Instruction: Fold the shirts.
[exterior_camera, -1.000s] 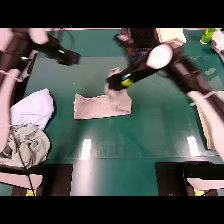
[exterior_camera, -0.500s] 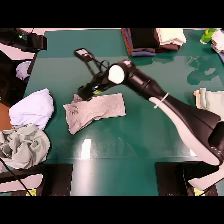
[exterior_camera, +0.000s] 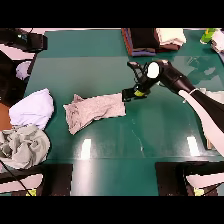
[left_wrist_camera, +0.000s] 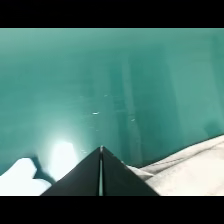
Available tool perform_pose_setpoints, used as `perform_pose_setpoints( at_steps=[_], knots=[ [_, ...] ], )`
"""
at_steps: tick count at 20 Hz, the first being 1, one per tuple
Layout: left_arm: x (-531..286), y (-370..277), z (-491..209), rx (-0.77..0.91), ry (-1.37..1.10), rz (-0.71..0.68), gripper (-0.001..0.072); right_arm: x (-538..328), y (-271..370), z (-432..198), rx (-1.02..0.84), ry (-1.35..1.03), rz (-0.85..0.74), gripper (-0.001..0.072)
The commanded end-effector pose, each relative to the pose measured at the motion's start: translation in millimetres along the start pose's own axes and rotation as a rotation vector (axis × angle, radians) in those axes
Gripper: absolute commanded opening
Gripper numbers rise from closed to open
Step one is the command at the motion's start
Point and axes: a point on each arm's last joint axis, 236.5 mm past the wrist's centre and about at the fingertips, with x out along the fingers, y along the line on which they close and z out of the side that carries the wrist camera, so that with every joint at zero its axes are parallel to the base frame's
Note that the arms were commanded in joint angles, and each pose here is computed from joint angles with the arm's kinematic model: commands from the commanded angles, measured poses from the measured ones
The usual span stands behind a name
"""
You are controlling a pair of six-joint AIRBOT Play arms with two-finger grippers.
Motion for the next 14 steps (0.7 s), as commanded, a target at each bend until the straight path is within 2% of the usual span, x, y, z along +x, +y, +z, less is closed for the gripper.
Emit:
perform_pose_setpoints(
  at_steps=[1,7,8,9,10,11,12,13,14],
  knots=[
    [-0.2,-4.5,1.0,-0.006,-0.004,-0.021,0.0028,35.9,2.9,-15.1,0.13,0.068,0.086,0.0697],
    [-0.3,-5.7,-6.1,-0.007,0.026,-0.025,0.0028,75.3,26.0,-0.9,0.191,0.038,0.169,0.0692],
    [-0.3,-6.2,-6.7,-0.008,0.028,-0.028,0.0028,75.9,26.3,2.1,0.183,0.035,0.164,0.0648],
    [-0.3,-7.2,-6.5,-0.009,0.027,-0.032,0.0028,75.4,30.6,5.5,0.172,0.031,0.168,0.0589],
    [-0.4,-8.7,-6.5,-0.01,0.027,-0.038,0.0028,73.1,32.8,12.6,0.161,0.015,0.168,0.0484],
    [-0.4,-9.7,-6.7,-0.011,0.028,-0.042,0.0028,70.9,39.2,19.0,0.142,-0.003,0.176,0.0341],
    [-0.5,-11.4,-6.8,-0.013,0.029,-0.05,0.0027,68.1,43.3,25.2,0.103,-0.021,0.179,0.0149],
    [-0.6,-14.6,-6.8,-0.013,0.029,-0.059,0.0027,64.3,48.7,31.5,0.059,-0.044,0.185,0.0016],
    [-0.6,-16.1,-7.3,-0.011,0.031,-0.063,0.0027,58.0,47.6,37.9,0.042,-0.061,0.169,0.0015]
  ],
)
